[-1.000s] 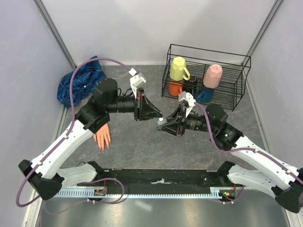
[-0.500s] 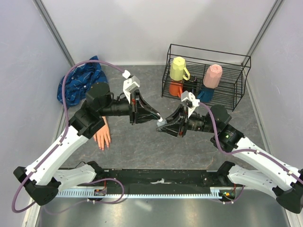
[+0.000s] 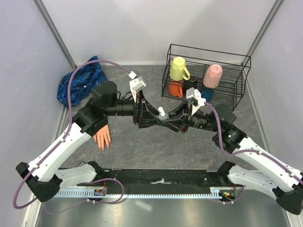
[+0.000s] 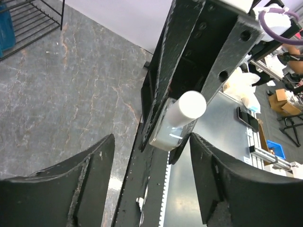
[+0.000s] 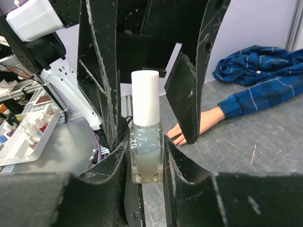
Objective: Paint the nails
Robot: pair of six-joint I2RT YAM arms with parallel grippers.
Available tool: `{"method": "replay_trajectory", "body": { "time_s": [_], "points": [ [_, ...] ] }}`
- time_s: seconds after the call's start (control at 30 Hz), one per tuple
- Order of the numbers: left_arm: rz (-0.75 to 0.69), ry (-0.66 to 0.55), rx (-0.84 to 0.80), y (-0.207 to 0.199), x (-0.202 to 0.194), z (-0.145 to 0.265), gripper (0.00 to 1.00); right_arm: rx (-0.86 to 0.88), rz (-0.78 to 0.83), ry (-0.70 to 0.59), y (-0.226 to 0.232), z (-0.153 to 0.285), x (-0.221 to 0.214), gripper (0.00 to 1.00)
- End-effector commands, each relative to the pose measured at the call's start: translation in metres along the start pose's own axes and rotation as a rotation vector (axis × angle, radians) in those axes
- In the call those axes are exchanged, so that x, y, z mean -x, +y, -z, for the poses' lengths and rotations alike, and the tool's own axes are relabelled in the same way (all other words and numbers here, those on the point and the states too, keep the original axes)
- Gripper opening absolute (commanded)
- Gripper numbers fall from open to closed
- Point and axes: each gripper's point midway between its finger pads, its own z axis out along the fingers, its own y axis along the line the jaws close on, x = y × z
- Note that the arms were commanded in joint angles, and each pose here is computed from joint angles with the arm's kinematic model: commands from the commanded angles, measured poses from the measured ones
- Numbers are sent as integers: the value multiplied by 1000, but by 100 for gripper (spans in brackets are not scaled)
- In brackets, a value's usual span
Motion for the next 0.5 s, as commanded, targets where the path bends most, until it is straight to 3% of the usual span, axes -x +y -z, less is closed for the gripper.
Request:
{"method": "replay_trajectory", "body": {
  "time_s": [0.0,0.13,0.33,0.47],
  "points": [
    [-39,-53,17,-16,23,13,73,10,96,-89,8,-1,39,0],
    [-97,-129,101,-24,39,38,82,-37,103,-91,2,1,44,0],
    [28,-327,278,-7,67,57,65,-130,76,-99,-15,-1,49,0],
    [125,-442,319,-1,84,57,66,-191,54,-115,-25,-2,56,0]
  ]
}}
